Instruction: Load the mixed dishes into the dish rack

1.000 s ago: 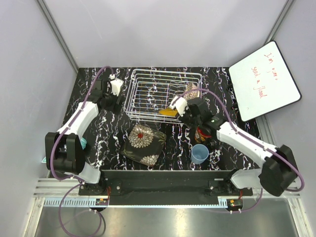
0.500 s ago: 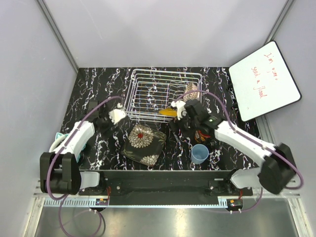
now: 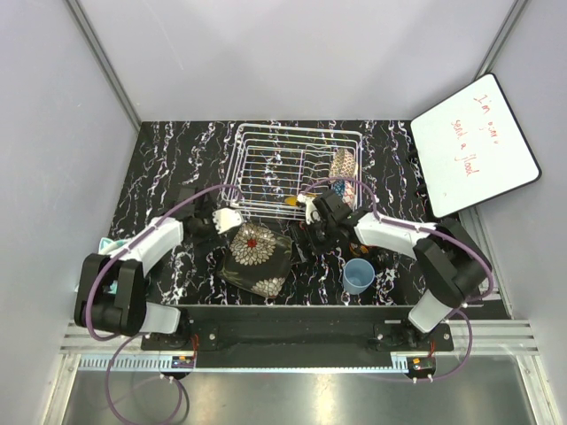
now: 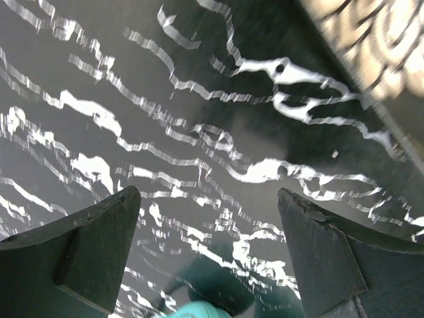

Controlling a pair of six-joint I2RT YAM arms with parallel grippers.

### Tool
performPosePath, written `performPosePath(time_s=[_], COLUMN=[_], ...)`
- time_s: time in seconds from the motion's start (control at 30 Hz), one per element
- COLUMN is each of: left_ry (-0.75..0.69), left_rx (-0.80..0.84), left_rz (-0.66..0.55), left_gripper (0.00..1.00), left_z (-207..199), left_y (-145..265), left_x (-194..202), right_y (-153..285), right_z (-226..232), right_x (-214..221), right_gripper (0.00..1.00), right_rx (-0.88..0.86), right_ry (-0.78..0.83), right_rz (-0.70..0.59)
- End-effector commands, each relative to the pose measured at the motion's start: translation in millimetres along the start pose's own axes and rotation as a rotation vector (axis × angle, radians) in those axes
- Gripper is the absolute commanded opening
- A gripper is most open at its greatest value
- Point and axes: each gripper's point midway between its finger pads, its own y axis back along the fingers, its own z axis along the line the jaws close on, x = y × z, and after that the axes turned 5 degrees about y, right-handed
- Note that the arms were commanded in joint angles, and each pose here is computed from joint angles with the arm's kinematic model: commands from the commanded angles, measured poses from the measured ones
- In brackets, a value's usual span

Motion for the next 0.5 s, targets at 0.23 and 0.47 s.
performPosePath(time_s=[0.23, 0.47], left_ry=[-0.126, -0.116], left_rx=[-0.025, -0.008], left_rz=[0.001, 0.002], left_gripper=[0.89, 0.88], left_z=[-1, -15], left_y=[-18, -25], left_x=[0, 6], right_y=[-36, -43], right_z=[15, 20], right_x=[-1, 0], right_gripper=[1.00, 1.00], right_rx=[-0.130, -0.166], right_ry=[-0.093, -0.102], right_rz=[-0.020, 0.016])
